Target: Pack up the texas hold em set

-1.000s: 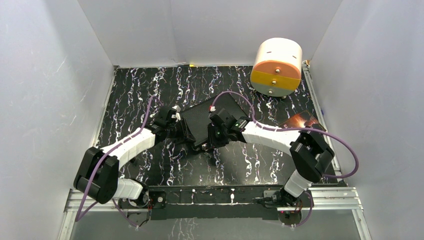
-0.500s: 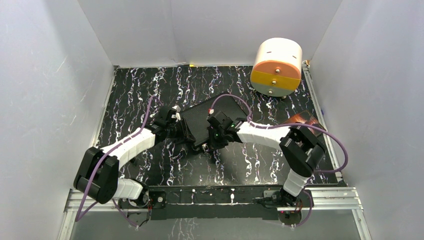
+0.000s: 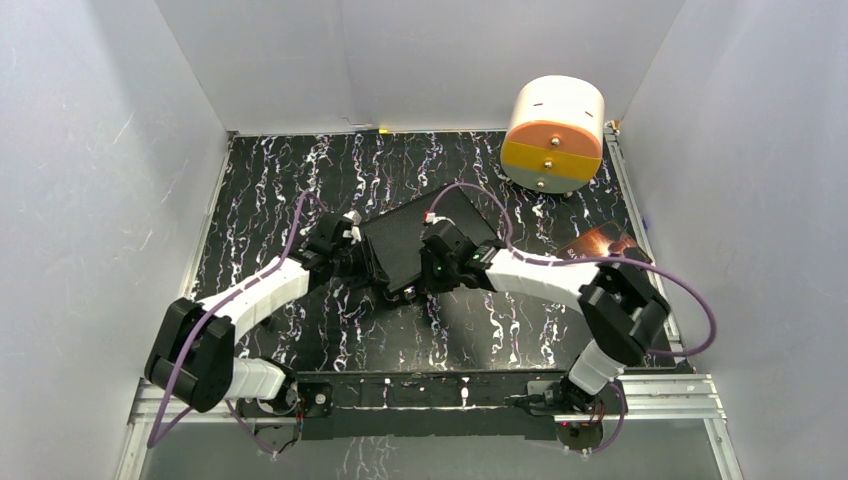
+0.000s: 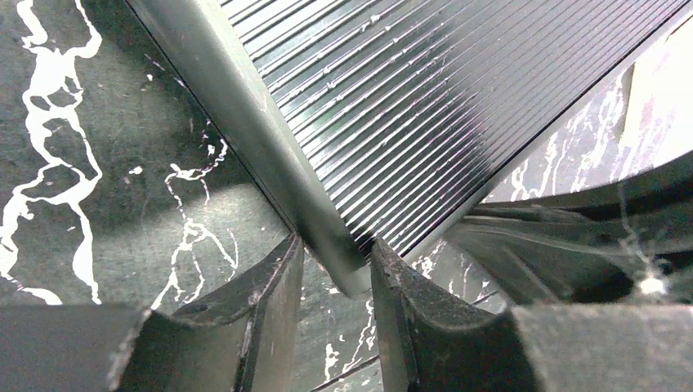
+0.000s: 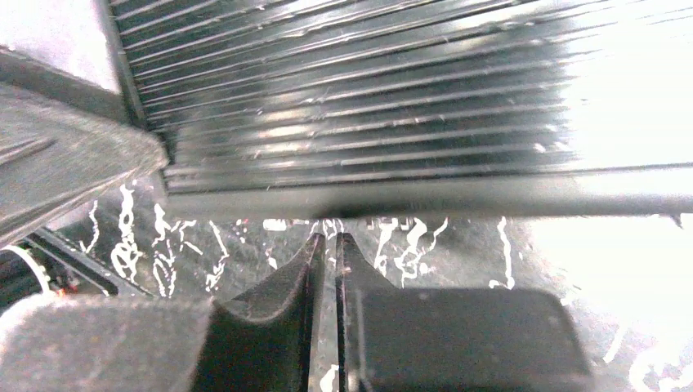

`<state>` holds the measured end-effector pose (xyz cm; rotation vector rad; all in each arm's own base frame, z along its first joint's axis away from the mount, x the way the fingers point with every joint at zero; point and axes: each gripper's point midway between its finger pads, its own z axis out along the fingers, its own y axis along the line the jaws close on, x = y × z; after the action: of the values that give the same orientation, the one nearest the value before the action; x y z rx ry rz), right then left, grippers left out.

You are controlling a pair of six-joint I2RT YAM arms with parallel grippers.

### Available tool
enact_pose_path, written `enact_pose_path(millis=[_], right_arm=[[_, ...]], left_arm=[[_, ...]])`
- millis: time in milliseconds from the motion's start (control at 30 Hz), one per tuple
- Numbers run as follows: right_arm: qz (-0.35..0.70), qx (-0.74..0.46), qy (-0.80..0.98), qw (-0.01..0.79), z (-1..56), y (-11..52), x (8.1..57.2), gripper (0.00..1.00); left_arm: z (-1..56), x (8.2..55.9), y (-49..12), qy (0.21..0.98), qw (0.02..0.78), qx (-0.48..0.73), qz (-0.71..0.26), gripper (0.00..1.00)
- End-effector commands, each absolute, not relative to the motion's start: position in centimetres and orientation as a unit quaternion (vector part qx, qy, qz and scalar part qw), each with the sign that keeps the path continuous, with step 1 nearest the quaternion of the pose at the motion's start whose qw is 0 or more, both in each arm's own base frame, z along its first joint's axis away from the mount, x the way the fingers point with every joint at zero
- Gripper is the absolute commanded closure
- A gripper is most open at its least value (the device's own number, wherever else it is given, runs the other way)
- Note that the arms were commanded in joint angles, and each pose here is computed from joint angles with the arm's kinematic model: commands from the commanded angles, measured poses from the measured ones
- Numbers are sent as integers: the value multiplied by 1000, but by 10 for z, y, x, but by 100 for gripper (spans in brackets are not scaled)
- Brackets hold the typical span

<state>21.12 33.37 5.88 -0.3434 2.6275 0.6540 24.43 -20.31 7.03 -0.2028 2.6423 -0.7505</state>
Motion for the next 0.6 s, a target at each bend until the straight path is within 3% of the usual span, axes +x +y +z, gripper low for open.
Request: enact_pose_path(millis=[0, 233, 333, 467, 567], right_arm=[[244, -102, 921, 287, 107, 321, 225, 80], [133, -54, 923, 357, 143, 244, 228, 60], [92, -38, 914, 394, 171, 211, 229, 44], [47, -14, 887, 459, 226, 165, 229, 22], [35, 13, 857, 514, 275, 136, 230, 13]], left_arm=[[55, 232, -165, 964, 201, -48, -165, 67], [134, 258, -140, 932, 332, -62, -133, 23], [177, 260, -117, 908, 402, -59, -106, 3], [243, 254, -86, 867, 490, -58, -73, 2], [297, 244, -60, 833, 549, -59, -44, 1]])
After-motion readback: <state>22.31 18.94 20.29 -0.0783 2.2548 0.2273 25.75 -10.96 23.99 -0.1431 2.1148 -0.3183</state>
